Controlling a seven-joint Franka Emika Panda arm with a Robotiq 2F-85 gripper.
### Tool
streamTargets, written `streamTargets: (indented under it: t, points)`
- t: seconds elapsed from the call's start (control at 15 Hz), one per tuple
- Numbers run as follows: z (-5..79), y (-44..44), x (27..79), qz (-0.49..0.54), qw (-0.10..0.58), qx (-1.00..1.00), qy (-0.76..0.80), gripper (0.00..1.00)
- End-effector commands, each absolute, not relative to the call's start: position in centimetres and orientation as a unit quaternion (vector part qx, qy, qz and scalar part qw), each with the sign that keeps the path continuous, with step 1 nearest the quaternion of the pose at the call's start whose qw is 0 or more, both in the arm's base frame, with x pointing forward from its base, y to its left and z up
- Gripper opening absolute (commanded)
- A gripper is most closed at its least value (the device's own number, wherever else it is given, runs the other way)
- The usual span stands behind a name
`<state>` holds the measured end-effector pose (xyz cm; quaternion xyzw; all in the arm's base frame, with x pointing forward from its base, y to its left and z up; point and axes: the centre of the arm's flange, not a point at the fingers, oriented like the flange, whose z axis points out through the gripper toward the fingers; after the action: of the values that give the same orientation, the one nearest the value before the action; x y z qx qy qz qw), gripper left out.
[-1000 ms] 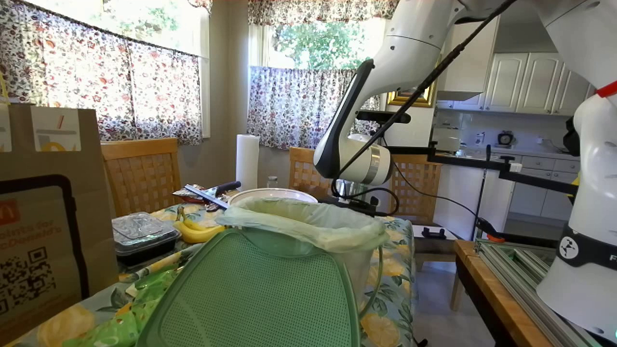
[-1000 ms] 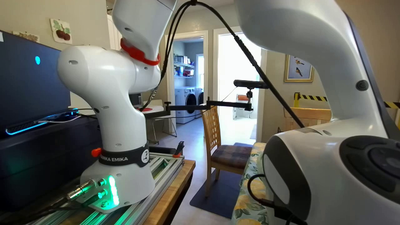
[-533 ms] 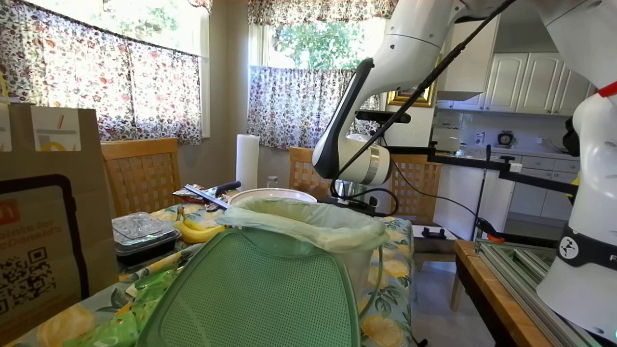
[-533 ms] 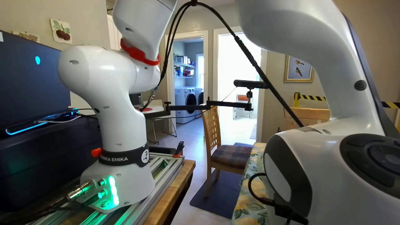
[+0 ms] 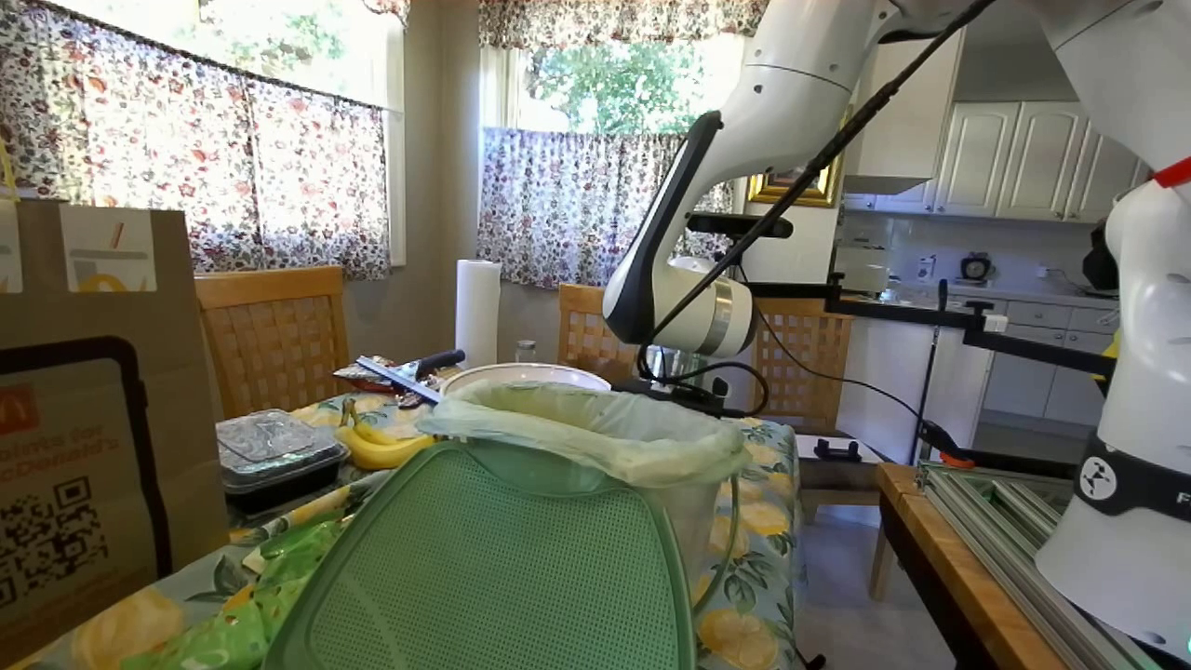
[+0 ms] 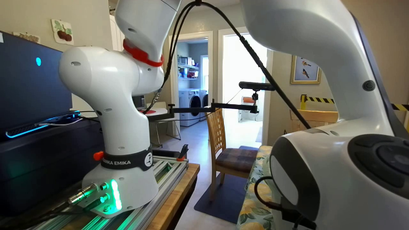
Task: Move the bin forwards then tilt the red lid over the bin to put the box in the lid into the bin.
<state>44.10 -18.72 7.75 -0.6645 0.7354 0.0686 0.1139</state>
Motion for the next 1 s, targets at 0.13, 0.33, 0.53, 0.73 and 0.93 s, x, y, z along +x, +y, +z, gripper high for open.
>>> streamTargets:
  t: [0.13,0.33,0.53,0.73,0.93]
  points:
    - [10.7,-19.6,42.4,0.053,0.121,-0.655,0.744,0.14]
    - [11.9,-19.7,41.7,0.049,0.121,-0.657,0.743,0.14]
    - [13.4,-19.3,40.8,0.045,0.124,-0.665,0.735,0.14]
    - [15.4,-19.3,40.0,0.026,0.126,-0.663,0.738,0.14]
    - [17.6,-20.2,39.7,-0.003,0.129,-0.653,0.746,0.14]
